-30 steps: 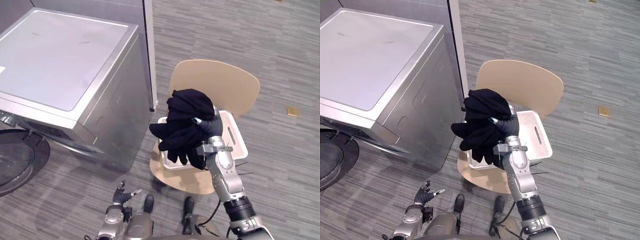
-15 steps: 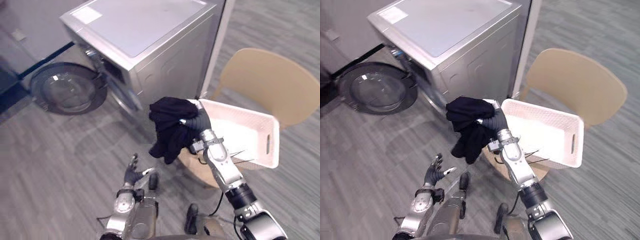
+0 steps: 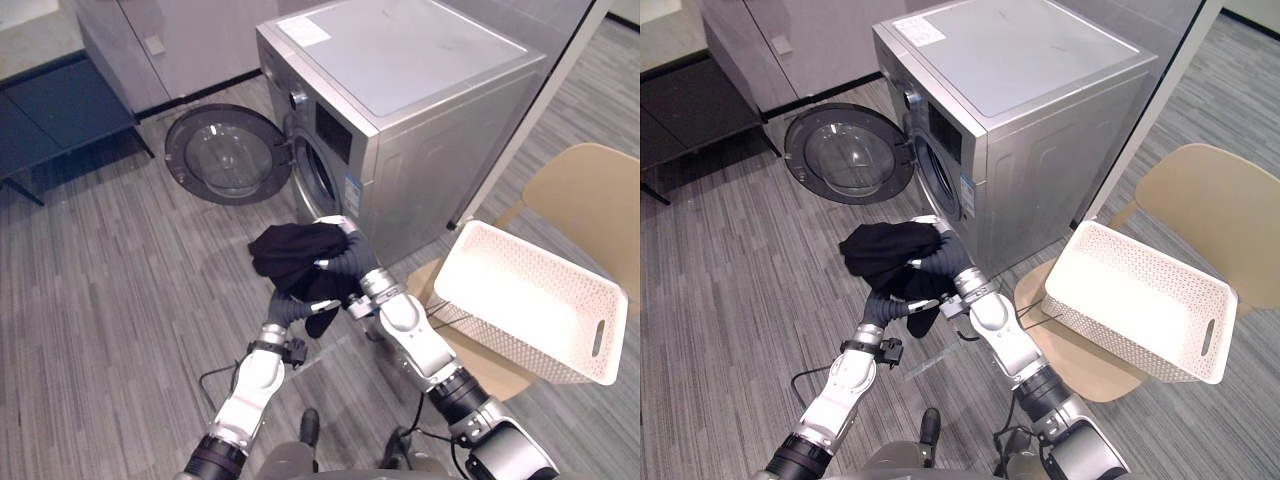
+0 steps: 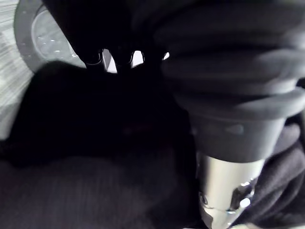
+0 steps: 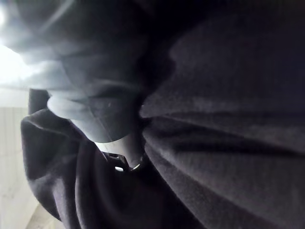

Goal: Pick up the laundry basket with both hands and put the clothes into the washing machine.

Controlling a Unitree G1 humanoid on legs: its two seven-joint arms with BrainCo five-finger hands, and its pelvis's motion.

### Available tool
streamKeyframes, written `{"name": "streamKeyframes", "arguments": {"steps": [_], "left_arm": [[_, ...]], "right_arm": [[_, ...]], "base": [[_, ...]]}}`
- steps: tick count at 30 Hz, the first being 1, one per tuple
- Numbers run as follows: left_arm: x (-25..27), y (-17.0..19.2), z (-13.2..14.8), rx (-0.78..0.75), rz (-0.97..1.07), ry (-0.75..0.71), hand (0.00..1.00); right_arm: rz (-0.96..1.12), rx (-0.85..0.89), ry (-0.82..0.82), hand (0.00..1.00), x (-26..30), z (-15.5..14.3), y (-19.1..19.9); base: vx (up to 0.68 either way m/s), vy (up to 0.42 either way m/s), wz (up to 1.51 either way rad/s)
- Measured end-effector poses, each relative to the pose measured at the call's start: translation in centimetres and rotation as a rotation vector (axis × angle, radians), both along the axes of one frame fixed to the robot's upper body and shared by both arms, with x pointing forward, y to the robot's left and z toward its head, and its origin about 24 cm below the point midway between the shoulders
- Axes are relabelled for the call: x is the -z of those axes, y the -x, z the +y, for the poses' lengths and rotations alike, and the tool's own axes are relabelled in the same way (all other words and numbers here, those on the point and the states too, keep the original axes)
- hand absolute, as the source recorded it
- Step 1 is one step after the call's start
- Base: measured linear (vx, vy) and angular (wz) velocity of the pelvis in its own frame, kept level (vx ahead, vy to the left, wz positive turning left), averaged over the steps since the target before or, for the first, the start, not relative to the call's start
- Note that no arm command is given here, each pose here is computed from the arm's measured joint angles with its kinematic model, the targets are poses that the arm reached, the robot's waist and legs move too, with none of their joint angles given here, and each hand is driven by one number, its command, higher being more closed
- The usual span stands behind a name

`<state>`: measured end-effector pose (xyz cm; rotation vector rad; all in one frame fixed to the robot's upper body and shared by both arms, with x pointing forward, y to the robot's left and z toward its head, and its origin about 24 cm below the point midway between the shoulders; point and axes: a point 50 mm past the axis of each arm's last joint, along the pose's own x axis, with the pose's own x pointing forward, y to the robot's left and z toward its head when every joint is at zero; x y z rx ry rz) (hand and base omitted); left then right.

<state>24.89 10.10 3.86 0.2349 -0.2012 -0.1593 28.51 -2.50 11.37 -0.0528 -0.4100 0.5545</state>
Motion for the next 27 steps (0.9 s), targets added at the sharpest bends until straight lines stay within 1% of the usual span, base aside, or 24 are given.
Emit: {"name": "streamKeyframes", "arguments": {"steps": [2,3,8,9,13,16,20,23,26,27], "left_arm": [[-0.6,-0.5,-0.5,0.015,-0.024,-0.002,0.00],[-0.9,-0.8,-0.6,0.011,-0.044,-0.020,1.00],[-0.8,-1.9,-0.6,-0.032,-0.057,-0.086,1.00],[-0.8,-2.1,-0.6,-0.049,-0.060,-0.096,1.00],[-0.8,-2.1,-0.4,-0.083,-0.074,-0.102,1.00],[-0.9,-2.1,-0.3,-0.100,-0.079,-0.096,1.00],[0.0,-1.5,0.2,-0.117,-0.044,-0.095,1.00],[2.3,-0.3,1.3,-0.156,0.064,-0.085,1.00],[5.3,1.0,3.3,-0.221,0.210,-0.072,1.00],[6.5,1.8,4.4,-0.266,0.275,-0.048,1.00]], "right_arm": [[-0.016,-0.048,0.004,1.00,-0.5,0.9,0.2],[-0.024,-0.068,0.003,1.00,-0.8,1.3,0.2],[0.020,-0.133,-0.028,1.00,-0.4,2.4,0.9],[0.034,-0.145,-0.044,0.00,-0.4,2.5,1.0],[0.062,-0.189,-0.084,0.00,-0.4,2.6,1.4],[0.054,-0.190,-0.088,0.00,-0.5,2.4,1.8],[-0.013,-0.156,-0.004,0.00,-0.1,1.7,2.6],[-0.037,-0.071,0.089,0.00,1.4,-0.3,3.4],[-0.002,0.054,0.181,0.00,3.5,-3.4,3.9],[0.025,0.135,0.226,0.00,4.6,-5.3,4.1]], "base": [[-0.09,0.041,0.00],[-0.10,0.019,-0.06],[-0.08,-0.020,-0.09],[-0.06,-0.045,-0.05],[-0.04,-0.044,-0.07],[-0.02,-0.039,-0.08],[0.01,-0.028,-0.09],[0.04,-0.014,-0.16],[0.04,-0.015,-0.02],[0.05,-0.024,0.00]]}}
